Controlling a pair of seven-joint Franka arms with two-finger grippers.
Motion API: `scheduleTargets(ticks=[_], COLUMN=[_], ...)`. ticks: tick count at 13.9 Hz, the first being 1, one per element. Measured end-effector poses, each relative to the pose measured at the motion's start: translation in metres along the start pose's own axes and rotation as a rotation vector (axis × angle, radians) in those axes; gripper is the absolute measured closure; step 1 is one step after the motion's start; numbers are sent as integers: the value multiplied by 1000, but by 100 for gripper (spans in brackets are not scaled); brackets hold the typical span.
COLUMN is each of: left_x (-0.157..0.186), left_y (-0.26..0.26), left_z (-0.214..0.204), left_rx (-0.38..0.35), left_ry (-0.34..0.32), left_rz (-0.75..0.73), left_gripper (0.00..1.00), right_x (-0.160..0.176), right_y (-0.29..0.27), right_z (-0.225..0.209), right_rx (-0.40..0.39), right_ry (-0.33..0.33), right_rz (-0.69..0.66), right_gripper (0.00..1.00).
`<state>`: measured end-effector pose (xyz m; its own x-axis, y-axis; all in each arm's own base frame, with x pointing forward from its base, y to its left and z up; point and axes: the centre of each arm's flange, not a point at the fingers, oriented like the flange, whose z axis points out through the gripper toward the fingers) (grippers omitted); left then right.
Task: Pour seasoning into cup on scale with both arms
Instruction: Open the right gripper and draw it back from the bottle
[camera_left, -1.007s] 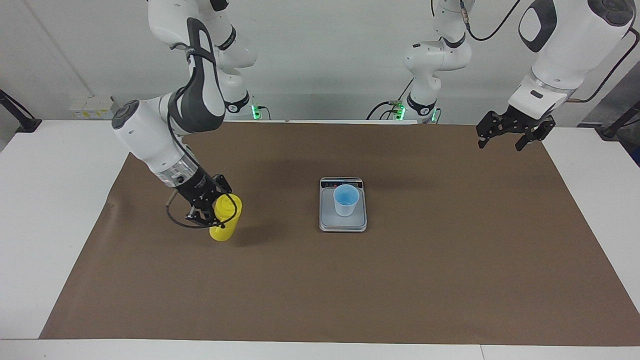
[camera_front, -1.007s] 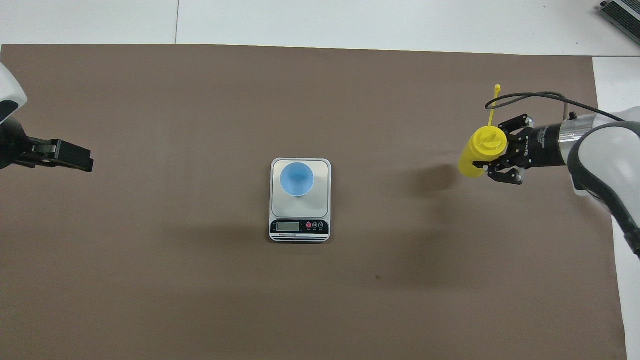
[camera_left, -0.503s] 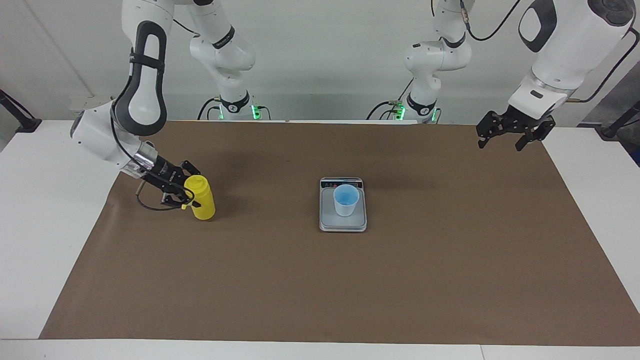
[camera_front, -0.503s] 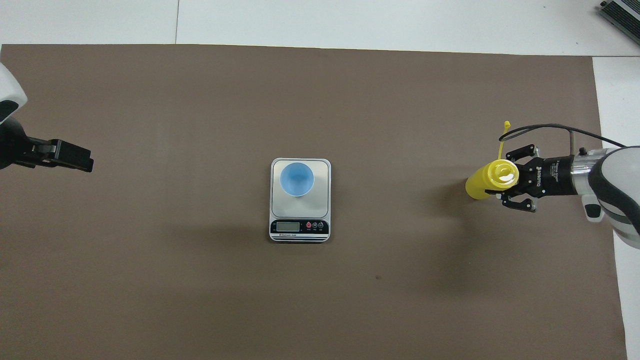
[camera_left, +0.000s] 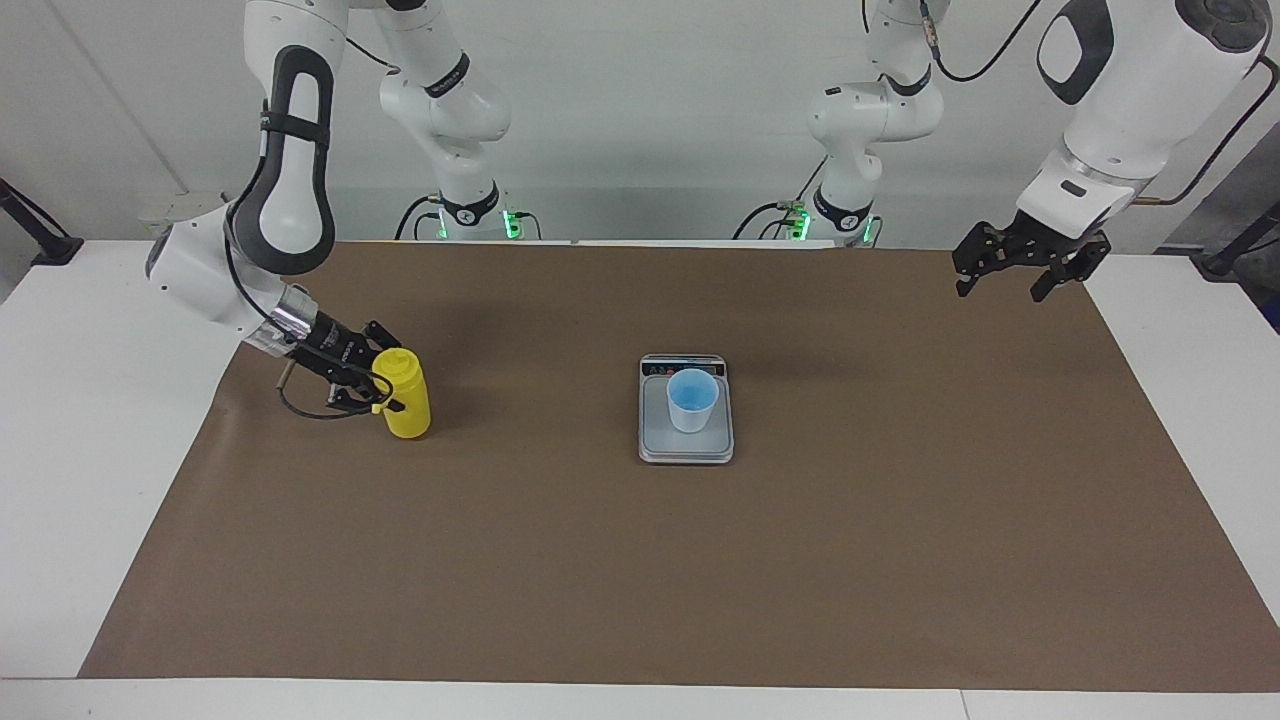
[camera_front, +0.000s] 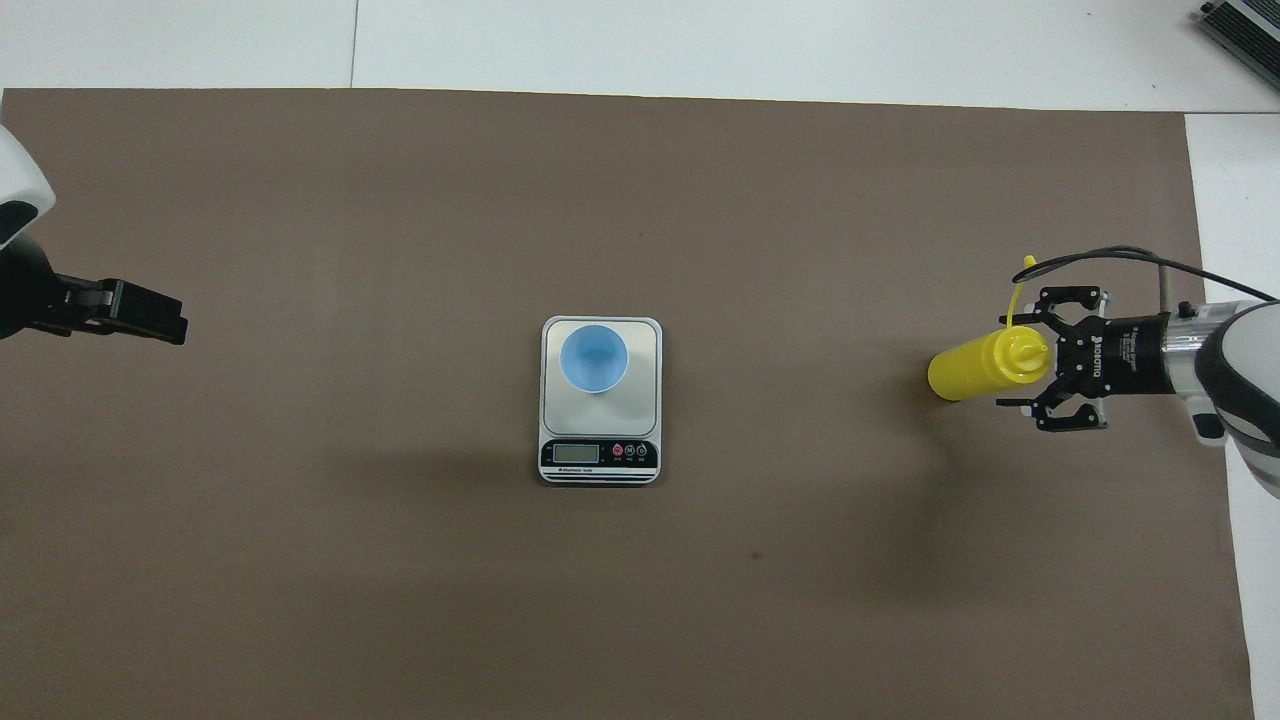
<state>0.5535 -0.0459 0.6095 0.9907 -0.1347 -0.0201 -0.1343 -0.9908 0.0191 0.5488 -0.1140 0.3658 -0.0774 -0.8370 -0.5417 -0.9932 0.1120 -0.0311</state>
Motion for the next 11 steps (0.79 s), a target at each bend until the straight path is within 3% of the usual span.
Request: scheduleTargets(ticks=[2,5,8,11], left_x=[0,0,0,0], left_y=[0,0,0,0], left_z=[0,0,0,0], left_rx=[0,0,0,0], left_ry=[0,0,0,0], left_rz=[0,0,0,0], left_gripper=[0,0,0,0], right_x=[13,27,27,15], right_y=[2,2,-5,-8], right_z=[-14,-30,-49,-62], right_rx=[-8,-48,-136,-206], right_ry=[62,169,316,347], right_rz=[-36,-201,-489,-789], right_gripper=[0,0,0,0])
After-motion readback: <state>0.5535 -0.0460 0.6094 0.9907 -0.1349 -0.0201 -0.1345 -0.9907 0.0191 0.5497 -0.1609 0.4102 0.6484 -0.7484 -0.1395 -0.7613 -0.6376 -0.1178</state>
